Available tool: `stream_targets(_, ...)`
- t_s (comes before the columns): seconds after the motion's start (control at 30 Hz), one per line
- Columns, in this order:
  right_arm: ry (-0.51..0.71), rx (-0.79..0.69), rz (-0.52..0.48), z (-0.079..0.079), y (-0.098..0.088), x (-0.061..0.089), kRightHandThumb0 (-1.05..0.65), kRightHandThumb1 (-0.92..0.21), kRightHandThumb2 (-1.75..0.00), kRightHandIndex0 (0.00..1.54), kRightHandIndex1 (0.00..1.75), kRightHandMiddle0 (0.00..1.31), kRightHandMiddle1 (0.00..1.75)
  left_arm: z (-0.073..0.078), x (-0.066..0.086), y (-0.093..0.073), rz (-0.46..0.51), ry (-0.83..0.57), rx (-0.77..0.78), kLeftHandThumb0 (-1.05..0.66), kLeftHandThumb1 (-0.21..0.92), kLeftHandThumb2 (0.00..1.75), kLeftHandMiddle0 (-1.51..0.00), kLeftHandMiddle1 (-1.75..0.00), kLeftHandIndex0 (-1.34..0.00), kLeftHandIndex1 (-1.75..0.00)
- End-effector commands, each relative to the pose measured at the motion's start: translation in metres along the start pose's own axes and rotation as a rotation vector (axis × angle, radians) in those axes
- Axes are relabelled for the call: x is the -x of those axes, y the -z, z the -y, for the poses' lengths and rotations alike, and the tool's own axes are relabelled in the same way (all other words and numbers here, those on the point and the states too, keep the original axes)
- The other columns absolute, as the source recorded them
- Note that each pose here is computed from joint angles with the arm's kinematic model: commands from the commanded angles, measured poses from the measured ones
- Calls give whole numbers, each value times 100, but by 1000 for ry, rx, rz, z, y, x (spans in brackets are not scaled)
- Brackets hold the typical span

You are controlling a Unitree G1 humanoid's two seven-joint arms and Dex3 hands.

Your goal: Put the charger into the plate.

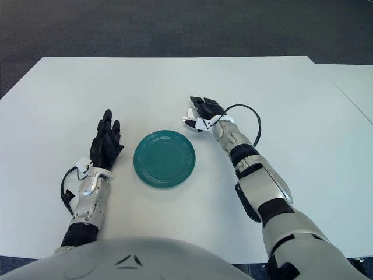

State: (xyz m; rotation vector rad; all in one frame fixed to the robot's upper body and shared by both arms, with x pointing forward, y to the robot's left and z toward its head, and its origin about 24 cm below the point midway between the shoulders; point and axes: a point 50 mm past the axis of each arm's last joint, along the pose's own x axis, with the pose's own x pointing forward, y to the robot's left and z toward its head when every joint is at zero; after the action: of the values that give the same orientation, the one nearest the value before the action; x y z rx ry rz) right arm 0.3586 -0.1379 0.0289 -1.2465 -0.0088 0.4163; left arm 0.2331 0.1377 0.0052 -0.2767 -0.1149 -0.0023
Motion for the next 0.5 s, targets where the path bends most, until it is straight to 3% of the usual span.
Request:
stream_targets(0.0,-18,59,-20,2,5,-1,-104,-92,-76,1,0,0,13,-5,5,9,-59,-9,10,-105,92,86,0,0,0,-2)
stream_targets(0.47,-203,286,-57,-17,18,5,-104,-92,-75,0,0,0,6,0,4,6,-34,9,-4,-105,92,85,0,0,0,-1)
